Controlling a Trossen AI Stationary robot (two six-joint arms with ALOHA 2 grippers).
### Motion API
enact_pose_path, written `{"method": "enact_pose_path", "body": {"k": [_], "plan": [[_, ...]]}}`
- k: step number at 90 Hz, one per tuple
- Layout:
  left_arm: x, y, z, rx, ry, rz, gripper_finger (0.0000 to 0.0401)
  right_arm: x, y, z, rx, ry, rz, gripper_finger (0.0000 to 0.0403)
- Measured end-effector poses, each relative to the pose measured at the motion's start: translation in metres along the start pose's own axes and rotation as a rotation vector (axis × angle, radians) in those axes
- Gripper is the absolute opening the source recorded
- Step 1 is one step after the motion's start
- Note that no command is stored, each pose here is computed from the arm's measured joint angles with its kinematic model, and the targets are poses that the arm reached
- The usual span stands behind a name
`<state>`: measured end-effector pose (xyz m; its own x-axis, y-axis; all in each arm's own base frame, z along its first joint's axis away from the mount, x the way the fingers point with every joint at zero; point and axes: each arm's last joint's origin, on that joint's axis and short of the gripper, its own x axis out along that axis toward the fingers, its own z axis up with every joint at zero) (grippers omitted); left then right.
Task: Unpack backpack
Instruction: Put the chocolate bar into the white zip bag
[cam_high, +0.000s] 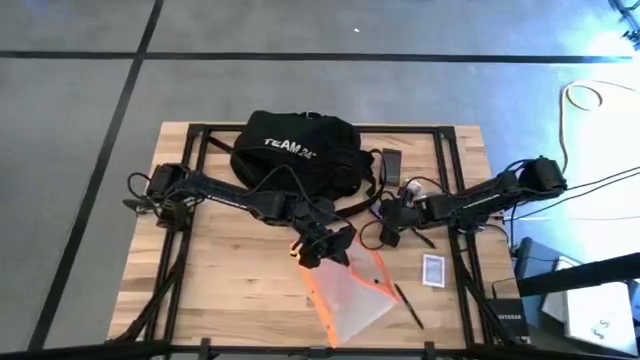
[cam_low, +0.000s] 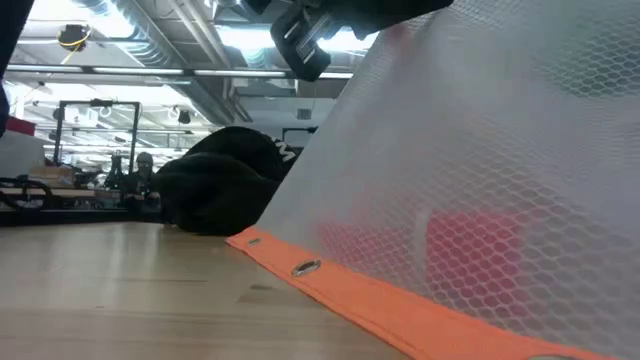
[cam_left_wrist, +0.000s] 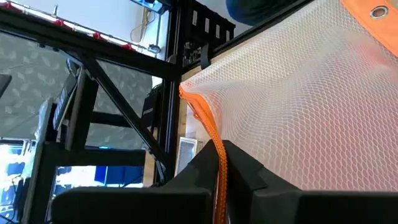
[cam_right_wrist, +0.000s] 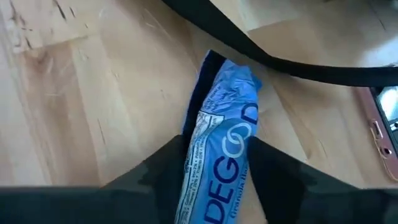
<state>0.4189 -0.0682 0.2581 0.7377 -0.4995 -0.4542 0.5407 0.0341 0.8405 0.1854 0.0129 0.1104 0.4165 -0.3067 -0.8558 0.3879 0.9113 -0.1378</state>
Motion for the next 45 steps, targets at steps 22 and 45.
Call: {"method": "enact_pose_path", "body": {"k": [22, 45], "plan": [[0.000, 0.000, 0.000, -0.009, 0.000, -0.002, 0.0000, -0.003, -0.001, 0.000, -0.048, 0.003, 0.024, 0.0091], [0.000, 0.000, 0.000, -0.009, 0.000, -0.003, 0.0000, -0.026, -0.010, -0.001, -0.058, -0.029, 0.089, 0.0062]]}}
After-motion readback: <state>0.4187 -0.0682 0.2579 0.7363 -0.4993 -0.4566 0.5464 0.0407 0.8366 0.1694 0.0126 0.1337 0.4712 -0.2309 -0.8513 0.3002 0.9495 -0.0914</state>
